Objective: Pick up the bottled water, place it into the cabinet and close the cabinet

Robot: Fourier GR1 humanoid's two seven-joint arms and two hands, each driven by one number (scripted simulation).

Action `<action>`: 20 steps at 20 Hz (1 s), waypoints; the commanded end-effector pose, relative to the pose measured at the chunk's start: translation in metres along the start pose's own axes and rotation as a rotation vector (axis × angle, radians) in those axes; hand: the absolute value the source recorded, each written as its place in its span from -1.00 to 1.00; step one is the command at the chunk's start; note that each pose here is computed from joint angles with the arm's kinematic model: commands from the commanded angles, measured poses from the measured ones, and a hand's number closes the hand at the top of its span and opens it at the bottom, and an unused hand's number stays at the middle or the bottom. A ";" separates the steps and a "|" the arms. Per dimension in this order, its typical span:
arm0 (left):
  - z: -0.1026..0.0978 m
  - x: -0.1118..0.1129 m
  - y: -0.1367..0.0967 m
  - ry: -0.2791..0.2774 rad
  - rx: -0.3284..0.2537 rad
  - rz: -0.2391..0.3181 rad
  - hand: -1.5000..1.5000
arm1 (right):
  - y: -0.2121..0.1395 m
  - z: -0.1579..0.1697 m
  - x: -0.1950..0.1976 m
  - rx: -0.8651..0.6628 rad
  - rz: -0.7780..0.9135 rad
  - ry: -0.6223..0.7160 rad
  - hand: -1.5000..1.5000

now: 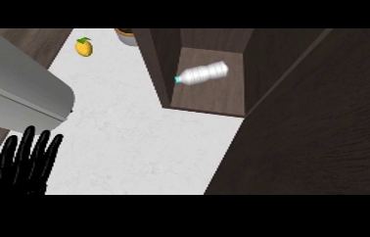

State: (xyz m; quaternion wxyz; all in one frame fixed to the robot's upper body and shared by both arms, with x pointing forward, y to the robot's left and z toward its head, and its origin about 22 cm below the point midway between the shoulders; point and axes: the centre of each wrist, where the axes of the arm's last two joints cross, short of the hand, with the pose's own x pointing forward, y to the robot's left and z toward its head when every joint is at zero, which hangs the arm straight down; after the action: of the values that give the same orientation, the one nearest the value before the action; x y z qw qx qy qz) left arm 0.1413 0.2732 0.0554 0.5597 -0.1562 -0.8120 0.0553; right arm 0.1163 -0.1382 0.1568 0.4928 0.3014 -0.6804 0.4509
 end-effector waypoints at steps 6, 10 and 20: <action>-0.005 0.005 0.006 -0.004 -0.048 0.011 -1.00 | 0.015 -0.045 -0.037 0.118 -0.439 0.025 1.00; -0.002 0.006 0.010 -0.008 -0.033 -0.014 -1.00 | -0.005 -0.029 -0.040 -0.106 -0.490 -0.017 1.00; -0.001 0.005 0.013 -0.015 -0.005 0.002 -1.00 | -0.032 -0.011 -0.051 -0.431 -0.499 -0.032 1.00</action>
State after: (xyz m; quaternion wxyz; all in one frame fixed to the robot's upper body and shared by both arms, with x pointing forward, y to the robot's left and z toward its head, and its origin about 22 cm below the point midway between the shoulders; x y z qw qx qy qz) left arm 0.1413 0.2867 0.0558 0.5562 -0.1561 -0.8147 0.0502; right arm 0.1414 -0.1547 0.1279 0.5868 0.3958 -0.6553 0.2638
